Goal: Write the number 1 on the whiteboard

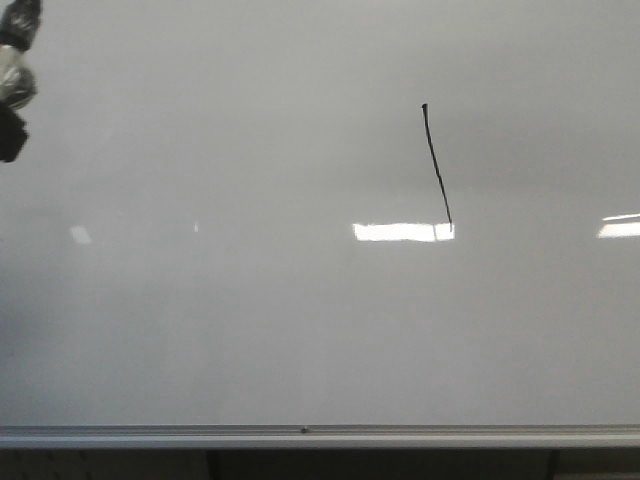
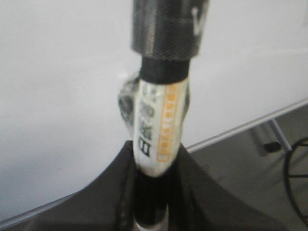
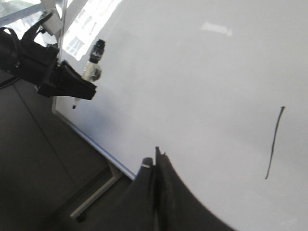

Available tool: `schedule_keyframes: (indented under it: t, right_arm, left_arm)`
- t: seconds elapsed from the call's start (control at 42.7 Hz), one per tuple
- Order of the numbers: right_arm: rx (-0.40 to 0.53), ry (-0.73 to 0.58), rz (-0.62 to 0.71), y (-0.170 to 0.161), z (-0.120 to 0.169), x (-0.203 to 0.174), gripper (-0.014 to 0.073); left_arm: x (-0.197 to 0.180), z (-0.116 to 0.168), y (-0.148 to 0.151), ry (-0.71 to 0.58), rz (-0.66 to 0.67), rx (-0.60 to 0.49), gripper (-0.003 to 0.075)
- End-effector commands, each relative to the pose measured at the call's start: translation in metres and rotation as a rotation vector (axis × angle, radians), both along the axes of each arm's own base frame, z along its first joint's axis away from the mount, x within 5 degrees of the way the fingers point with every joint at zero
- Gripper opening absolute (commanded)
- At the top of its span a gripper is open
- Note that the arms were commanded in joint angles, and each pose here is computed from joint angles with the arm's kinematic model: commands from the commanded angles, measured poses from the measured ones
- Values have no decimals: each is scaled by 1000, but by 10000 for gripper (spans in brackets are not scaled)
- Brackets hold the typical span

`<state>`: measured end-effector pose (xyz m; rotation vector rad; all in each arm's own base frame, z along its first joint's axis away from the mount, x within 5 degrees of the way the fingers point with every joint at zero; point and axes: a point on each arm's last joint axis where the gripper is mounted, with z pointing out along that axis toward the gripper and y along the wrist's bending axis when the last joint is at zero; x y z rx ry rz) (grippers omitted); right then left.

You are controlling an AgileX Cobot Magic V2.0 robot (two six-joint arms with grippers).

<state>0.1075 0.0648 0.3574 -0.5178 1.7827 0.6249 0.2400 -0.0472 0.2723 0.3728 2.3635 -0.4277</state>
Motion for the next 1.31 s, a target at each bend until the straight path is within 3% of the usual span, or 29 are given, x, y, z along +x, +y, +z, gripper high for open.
schedule_keyframes:
  t: [0.0, 0.14, 0.257, 0.585, 0.983, 1.123, 1.287]
  right_arm:
    - [69, -77, -86, -8, -1, -12, -51]
    - [85, -122, -138, -14, -20, -29, -59]
    - [94, -140, -179, -18, -32, -34, -59]
    - [91, -122, -200, -20, -43, -32, -59]
    - [90, -122, -200, -20, -43, -32, -59]
    - [89, -120, -196, -19, -44, -33, -59]
    - [89, -120, -196, -19, -44, -33, -59]
  left_arm:
    - [4, 12, 25, -80, 147, -9, -20]
    - [7, 6, 61, -89, 307, 13, -20]
    - [15, -7, 79, -47, 361, 39, -20]
    - [63, -48, 88, 75, 343, 69, -20]
    - [105, -67, 76, 75, 303, 92, -15]
    - [108, -67, 77, 60, 314, 98, 78]
    - [108, -66, 78, 49, 321, 102, 268]
